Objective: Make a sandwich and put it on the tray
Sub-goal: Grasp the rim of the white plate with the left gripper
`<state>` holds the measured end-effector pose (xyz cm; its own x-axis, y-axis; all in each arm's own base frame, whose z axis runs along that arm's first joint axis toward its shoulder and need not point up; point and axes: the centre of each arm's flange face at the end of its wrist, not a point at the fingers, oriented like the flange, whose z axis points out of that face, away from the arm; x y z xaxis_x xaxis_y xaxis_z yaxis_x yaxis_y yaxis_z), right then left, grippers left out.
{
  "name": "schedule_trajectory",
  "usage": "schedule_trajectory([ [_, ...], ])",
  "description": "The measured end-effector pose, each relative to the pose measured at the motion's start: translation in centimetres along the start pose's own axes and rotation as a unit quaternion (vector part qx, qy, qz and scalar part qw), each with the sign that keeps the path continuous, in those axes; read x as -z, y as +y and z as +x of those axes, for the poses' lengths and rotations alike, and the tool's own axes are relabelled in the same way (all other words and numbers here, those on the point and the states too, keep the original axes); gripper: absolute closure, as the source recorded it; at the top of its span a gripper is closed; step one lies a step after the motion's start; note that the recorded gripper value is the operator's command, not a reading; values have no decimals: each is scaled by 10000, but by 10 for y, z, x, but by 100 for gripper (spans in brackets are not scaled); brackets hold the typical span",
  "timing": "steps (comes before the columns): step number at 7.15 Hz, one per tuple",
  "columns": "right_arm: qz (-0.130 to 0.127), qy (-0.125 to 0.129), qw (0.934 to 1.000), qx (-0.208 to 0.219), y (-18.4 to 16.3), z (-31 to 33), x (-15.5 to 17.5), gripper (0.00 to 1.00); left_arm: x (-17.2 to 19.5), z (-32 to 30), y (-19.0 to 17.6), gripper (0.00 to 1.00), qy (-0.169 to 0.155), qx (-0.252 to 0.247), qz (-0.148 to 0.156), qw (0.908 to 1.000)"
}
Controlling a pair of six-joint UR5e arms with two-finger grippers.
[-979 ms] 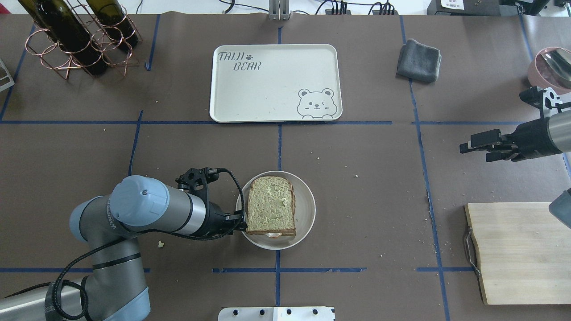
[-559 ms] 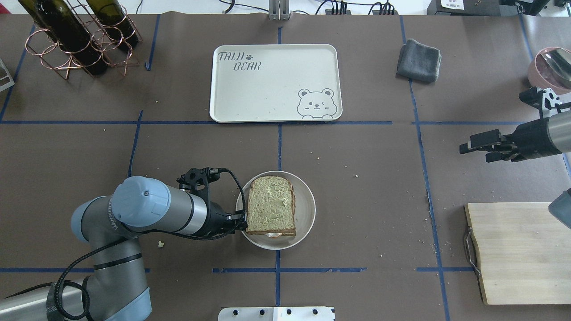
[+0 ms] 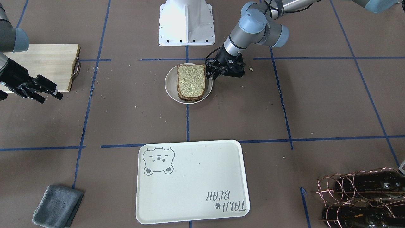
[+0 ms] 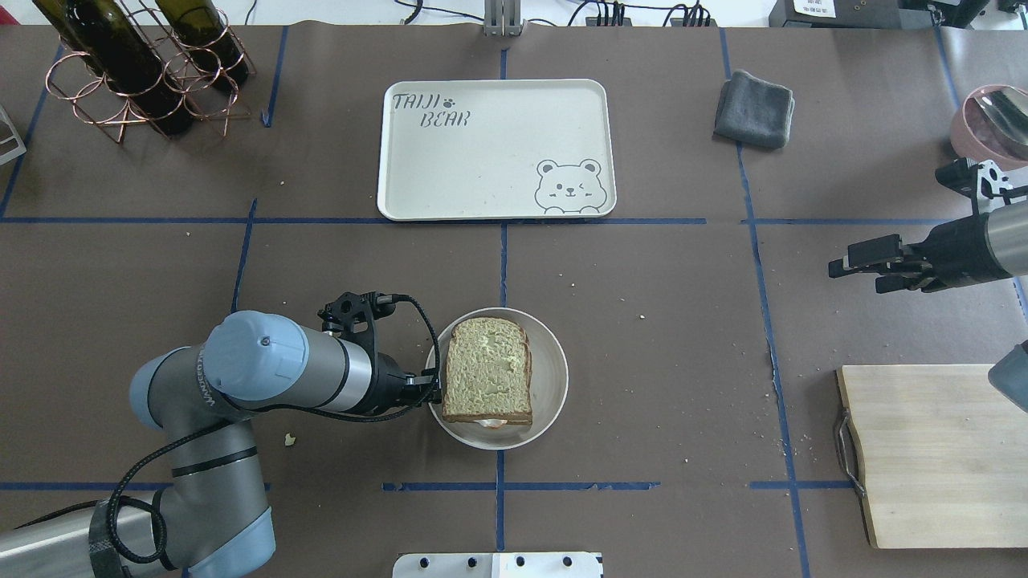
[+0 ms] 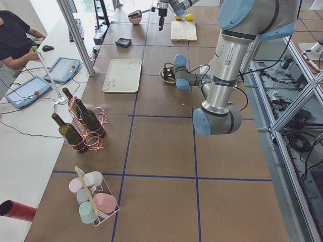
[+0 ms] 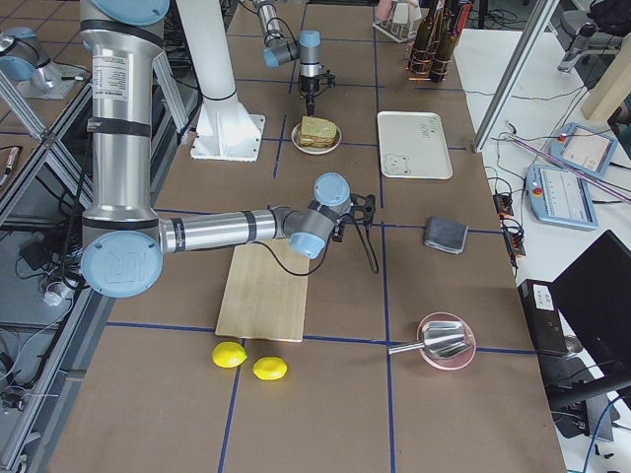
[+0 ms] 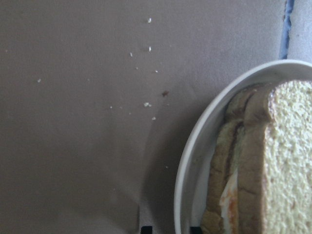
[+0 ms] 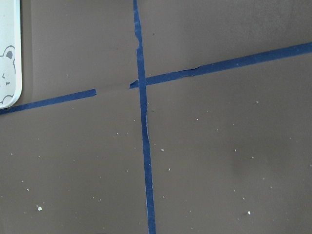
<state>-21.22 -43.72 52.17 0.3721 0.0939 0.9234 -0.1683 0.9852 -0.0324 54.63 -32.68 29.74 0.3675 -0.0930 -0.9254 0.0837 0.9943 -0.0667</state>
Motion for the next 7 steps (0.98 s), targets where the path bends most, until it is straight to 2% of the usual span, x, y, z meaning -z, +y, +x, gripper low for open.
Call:
schedule_trajectory([
  [3,24,12,10000,-3,1,2,1,0,-5,0,-5,68,-32,-17,34,10000],
  [4,30,17,10000,-6,1,3,1,0,-9,3,-6,78,-38,-13,36,10000],
  [5,27,19,10000,-8,2,4,1,0,-10,5,-7,100,-32,-13,37,10000],
  [7,7,8,10000,-5,3,4,2,0,-11,8,-8,100,-16,1,41,10000],
])
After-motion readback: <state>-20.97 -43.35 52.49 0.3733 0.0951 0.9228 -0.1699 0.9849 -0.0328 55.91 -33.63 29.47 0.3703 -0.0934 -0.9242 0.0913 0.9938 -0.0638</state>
